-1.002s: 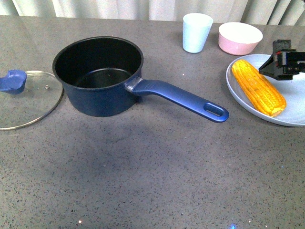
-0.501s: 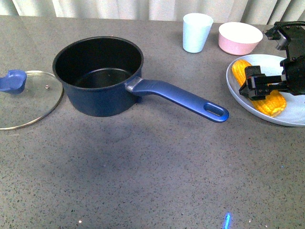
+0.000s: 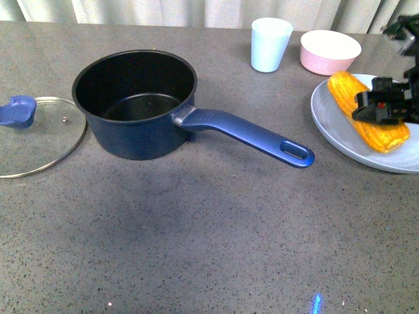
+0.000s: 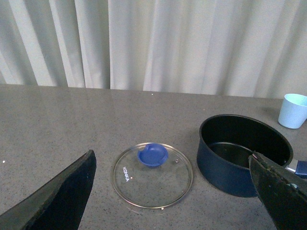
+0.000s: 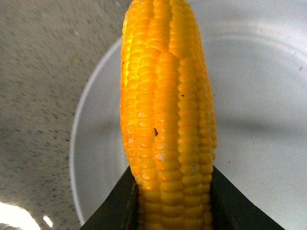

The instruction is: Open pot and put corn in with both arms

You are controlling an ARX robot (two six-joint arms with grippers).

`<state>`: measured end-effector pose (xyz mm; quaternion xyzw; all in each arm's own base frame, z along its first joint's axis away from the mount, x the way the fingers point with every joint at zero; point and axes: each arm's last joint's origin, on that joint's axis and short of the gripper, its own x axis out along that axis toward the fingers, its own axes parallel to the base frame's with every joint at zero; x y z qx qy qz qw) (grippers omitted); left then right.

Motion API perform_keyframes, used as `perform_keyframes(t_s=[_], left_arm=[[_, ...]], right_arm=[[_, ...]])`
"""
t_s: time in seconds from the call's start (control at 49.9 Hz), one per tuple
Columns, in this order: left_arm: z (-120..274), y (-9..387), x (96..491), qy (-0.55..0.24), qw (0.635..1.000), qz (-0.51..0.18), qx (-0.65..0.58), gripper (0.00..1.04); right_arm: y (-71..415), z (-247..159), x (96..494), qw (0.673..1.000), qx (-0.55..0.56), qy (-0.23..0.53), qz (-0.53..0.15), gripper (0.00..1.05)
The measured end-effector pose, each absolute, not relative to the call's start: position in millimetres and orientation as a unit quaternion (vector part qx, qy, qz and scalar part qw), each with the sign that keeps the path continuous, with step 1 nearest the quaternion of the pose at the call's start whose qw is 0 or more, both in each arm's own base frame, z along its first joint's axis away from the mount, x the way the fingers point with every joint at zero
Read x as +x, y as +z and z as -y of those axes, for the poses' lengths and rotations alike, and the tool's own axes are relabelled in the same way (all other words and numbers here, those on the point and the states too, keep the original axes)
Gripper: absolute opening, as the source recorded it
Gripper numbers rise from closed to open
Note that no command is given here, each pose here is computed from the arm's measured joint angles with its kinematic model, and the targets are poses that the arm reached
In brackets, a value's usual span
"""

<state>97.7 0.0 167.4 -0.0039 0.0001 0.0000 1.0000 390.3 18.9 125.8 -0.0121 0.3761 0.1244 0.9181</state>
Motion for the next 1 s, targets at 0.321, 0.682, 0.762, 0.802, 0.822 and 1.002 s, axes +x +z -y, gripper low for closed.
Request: perform_keyframes(t_s=[0.321, 0.682, 0.762, 0.802, 0.822, 1.002], left_arm=[[0, 167, 98, 0.000, 1.000, 0.000, -0.004, 0.96], [0, 167, 98, 0.000, 1.000, 0.000, -0.004, 0.96], [0, 167, 98, 0.000, 1.000, 0.000, -0.004, 0.96], [0, 167, 98, 0.000, 1.000, 0.000, -0.004, 0.96], [0, 167, 98, 0.000, 1.000, 0.000, -0.004, 0.96], [0, 167, 98, 0.000, 1.000, 0.000, -0.004, 0.96]], right_arm=[[197, -98, 385, 0.928, -0.055, 0.226, -0.290, 0.22], [190, -225, 411, 0.892, -0.096, 0.340, -0.283, 0.20], [188, -241, 416, 0.887, -0.100, 0.350, -0.285, 0.20], [187, -249, 418, 0.884, -0.102, 0.355, -0.285, 0.20], [187, -250, 419, 0.884, -0.103, 0.356, -0.285, 0.20], [187, -273, 425, 0.879, -0.107, 0.372, -0.279, 0.19]])
